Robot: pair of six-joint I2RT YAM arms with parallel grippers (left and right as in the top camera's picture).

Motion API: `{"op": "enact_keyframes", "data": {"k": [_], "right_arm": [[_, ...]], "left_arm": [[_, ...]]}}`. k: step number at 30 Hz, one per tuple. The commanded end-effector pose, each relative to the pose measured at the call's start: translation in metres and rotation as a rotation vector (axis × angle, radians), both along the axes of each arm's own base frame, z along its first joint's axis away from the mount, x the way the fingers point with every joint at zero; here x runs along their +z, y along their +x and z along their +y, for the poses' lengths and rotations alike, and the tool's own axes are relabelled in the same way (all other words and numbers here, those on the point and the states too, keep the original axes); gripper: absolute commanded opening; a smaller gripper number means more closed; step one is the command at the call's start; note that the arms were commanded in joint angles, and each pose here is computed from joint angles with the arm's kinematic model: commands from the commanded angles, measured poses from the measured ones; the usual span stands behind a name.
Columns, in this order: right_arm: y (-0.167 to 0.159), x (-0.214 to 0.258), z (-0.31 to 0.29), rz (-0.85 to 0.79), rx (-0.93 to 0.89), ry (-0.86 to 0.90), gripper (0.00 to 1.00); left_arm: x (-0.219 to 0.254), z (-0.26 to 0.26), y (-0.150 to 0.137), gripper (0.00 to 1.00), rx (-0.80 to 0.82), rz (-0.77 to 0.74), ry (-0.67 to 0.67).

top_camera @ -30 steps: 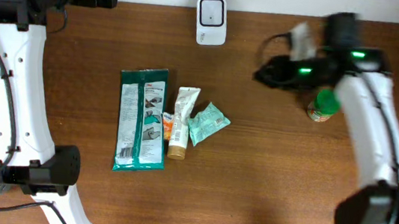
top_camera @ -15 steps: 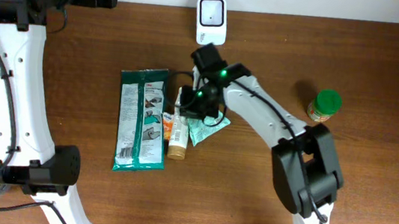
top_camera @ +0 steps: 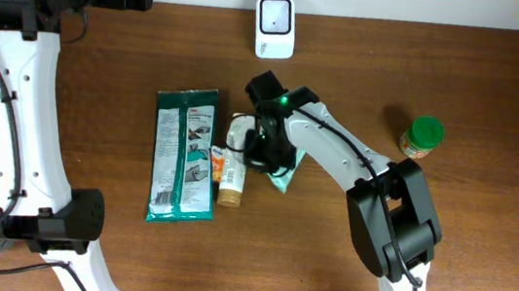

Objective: Scan the item barcode
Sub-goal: 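Move the right gripper to the mint-green packet and grasp it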

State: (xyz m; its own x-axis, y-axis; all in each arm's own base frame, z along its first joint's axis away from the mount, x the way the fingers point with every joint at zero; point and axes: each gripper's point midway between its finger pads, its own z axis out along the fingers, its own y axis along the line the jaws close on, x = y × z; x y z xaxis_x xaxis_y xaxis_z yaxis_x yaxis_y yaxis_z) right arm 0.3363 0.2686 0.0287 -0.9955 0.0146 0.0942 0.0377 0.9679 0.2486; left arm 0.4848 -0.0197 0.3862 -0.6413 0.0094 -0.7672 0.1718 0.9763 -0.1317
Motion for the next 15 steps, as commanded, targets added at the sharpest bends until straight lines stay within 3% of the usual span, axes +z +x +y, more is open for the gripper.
{"op": "enact_keyframes", "data": {"k": [1,8,12,15], "right_arm": [[-0.009,-0.009,-0.027,0.027,0.036,-0.107,0.05],[-0.006,-0.005,-0.083,0.098,0.058,-0.169,0.05],[0.006,0.018,-0.089,0.053,0.108,-0.056,0.05],[0.014,0.051,-0.092,-0.02,0.105,0.02,0.1]], "left_arm": [[0.017,-0.002,-0.008,0.99,-0.018,-0.046,0.007],[0.017,-0.002,-0.008,0.99,-0.019,-0.046,0.007],[0.017,-0.002,-0.008,0.99,-0.019,-0.046,0.007],[0.017,-0.002,-0.008,0.99,-0.018,-0.046,0.007]]}}
